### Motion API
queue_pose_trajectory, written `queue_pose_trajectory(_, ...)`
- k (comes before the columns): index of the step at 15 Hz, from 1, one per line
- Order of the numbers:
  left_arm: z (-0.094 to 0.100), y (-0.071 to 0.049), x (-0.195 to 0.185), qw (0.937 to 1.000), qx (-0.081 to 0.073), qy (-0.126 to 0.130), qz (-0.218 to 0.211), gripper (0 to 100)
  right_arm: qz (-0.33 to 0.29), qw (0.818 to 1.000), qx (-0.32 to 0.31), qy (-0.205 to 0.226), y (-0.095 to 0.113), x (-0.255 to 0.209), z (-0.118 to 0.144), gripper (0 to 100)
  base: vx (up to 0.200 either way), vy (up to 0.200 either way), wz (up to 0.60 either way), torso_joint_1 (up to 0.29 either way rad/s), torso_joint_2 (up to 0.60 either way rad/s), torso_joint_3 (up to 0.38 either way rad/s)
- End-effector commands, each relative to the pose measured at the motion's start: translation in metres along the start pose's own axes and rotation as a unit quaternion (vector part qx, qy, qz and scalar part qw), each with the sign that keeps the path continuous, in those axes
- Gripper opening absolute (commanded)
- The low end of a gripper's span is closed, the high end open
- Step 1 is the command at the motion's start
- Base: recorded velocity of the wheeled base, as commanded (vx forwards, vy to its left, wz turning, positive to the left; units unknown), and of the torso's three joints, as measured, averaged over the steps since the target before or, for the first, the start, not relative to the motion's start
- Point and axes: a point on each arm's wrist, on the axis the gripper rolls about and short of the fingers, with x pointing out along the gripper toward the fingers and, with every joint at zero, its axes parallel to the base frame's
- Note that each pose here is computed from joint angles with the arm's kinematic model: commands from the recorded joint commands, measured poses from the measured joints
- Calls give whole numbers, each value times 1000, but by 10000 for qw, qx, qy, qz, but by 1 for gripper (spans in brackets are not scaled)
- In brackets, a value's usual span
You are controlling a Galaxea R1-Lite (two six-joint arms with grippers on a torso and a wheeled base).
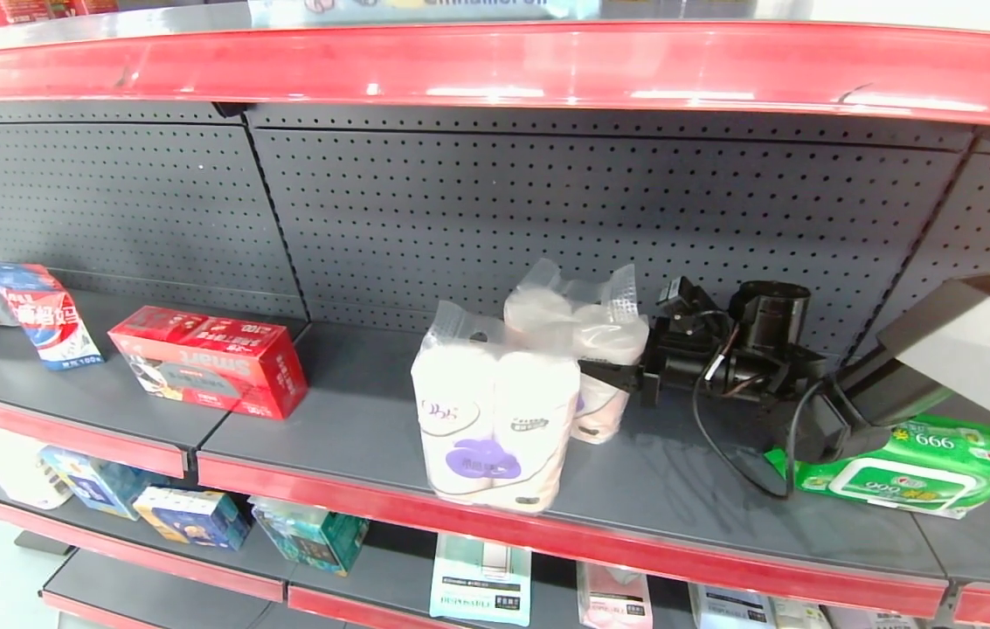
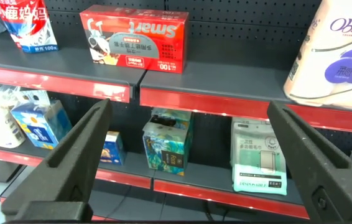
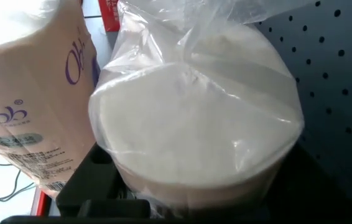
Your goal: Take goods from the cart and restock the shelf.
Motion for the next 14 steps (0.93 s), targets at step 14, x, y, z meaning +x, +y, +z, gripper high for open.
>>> queue_pose_trajectory(14,0,0,0,10000,-2,3,1,100,360,9993,-49,-10,13,33,-8,0,0,0,0,0,0,0)
